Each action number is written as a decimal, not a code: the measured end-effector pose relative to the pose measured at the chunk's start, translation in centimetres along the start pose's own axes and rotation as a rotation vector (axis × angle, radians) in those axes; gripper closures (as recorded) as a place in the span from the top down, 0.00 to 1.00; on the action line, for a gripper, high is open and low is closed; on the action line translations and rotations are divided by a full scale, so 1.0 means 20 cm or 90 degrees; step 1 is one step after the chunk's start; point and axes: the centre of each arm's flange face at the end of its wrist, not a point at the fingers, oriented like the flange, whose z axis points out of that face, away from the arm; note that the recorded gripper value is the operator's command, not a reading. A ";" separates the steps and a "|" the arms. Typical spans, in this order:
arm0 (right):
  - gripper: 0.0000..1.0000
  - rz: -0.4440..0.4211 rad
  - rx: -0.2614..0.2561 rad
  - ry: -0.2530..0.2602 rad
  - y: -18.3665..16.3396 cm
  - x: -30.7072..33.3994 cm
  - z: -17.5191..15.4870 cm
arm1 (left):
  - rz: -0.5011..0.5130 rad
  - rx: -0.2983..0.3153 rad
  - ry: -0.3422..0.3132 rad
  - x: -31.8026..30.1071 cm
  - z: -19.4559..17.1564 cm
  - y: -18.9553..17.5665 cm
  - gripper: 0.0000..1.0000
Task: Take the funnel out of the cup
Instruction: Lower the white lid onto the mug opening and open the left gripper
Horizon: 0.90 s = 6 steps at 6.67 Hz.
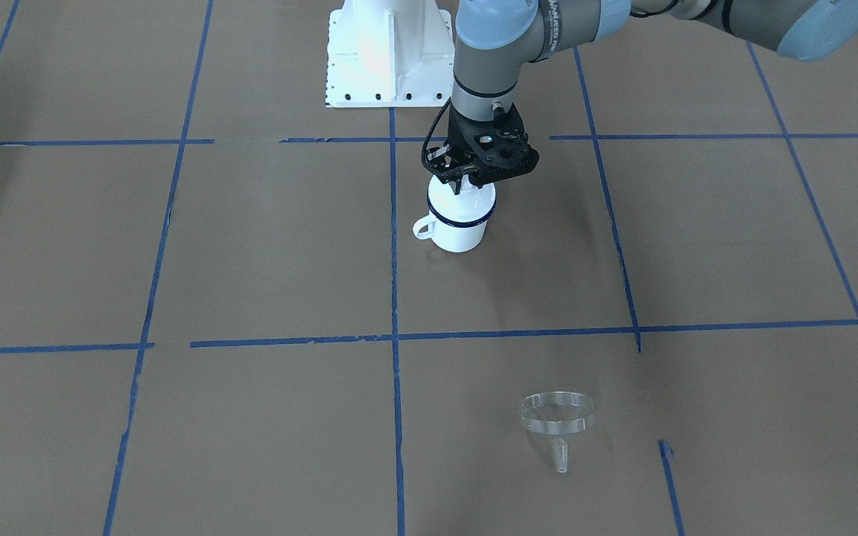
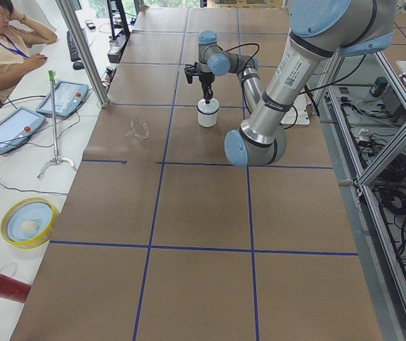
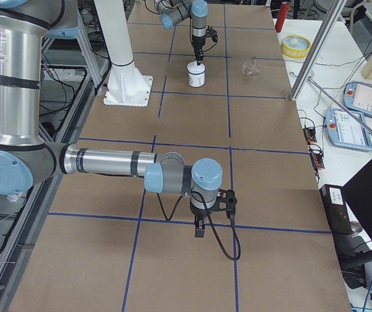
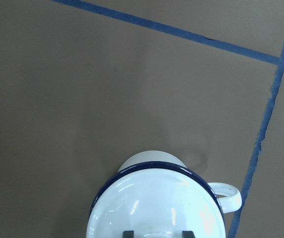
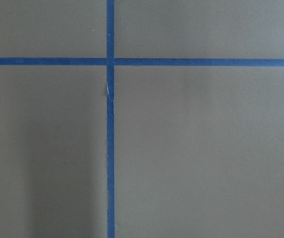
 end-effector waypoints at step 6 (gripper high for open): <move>1.00 0.000 0.000 0.000 0.00 0.00 0.00 | 0.002 0.002 0.004 0.01 0.01 -0.01 0.88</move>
